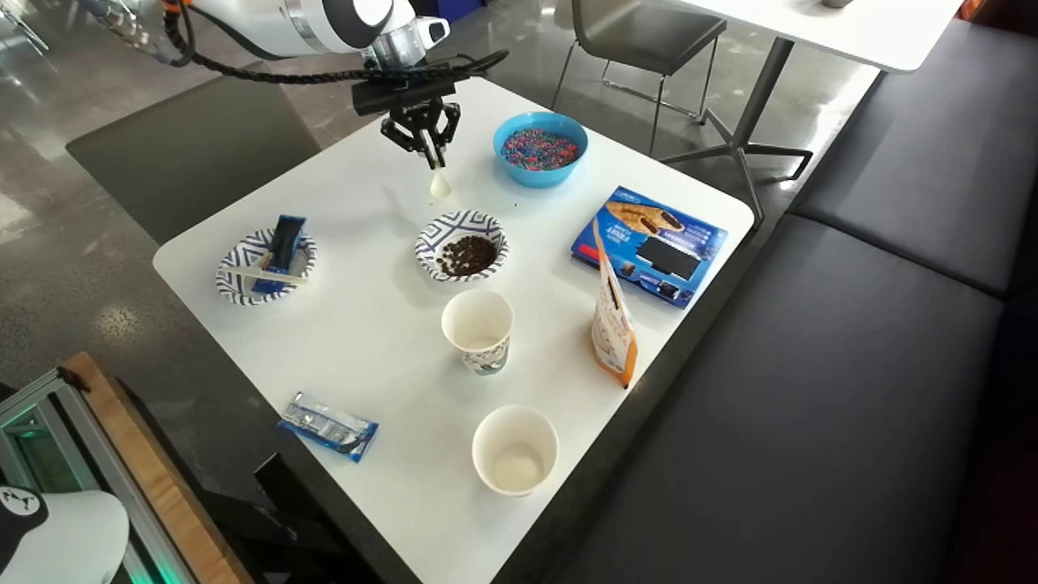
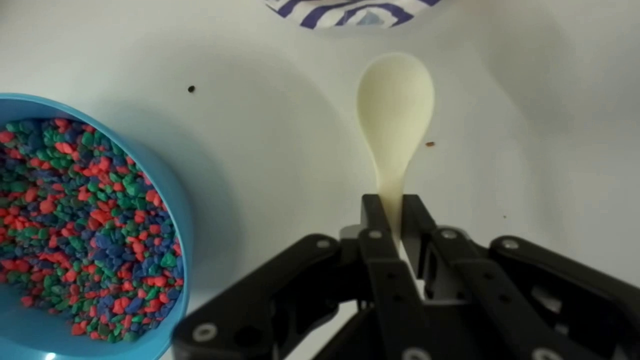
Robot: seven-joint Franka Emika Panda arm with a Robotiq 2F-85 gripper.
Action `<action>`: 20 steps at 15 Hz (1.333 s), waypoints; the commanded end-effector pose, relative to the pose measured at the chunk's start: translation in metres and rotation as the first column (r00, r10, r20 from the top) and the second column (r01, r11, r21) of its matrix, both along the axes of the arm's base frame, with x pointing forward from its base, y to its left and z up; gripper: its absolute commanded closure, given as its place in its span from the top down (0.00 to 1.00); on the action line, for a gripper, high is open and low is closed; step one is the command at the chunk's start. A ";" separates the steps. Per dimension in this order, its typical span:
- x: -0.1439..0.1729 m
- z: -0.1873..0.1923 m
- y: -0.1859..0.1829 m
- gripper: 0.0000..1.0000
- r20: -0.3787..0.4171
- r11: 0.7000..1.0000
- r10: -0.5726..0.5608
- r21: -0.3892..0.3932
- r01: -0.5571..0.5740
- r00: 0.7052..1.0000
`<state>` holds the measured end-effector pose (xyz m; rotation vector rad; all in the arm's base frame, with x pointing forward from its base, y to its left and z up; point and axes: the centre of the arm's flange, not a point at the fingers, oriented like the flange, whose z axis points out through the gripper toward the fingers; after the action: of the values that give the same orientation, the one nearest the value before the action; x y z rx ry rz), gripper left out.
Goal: Use the white spoon to place some contents from the black and white bowl into the coffee cup on the left.
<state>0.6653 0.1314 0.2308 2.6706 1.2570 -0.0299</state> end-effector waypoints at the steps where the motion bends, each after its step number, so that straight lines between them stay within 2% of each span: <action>1: 0.000 0.000 0.000 0.14 0.000 1.000 0.000 0.000 0.000 1.000; 2: 0.000 0.001 0.001 0.04 0.014 1.000 -0.028 -0.002 0.028 1.000; 6: -0.001 0.016 -0.014 0.04 0.055 0.987 -0.160 0.023 0.159 0.986; 11: -0.016 0.026 -0.049 0.04 0.123 0.942 -0.334 0.067 0.328 0.934; 17: -0.049 0.018 -0.078 0.04 0.237 0.910 -0.411 0.163 0.381 0.881; 20: -0.070 0.021 -0.100 0.04 0.282 0.888 -0.456 0.202 0.412 0.844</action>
<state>0.6353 0.0479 0.2450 2.8608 0.6329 0.3570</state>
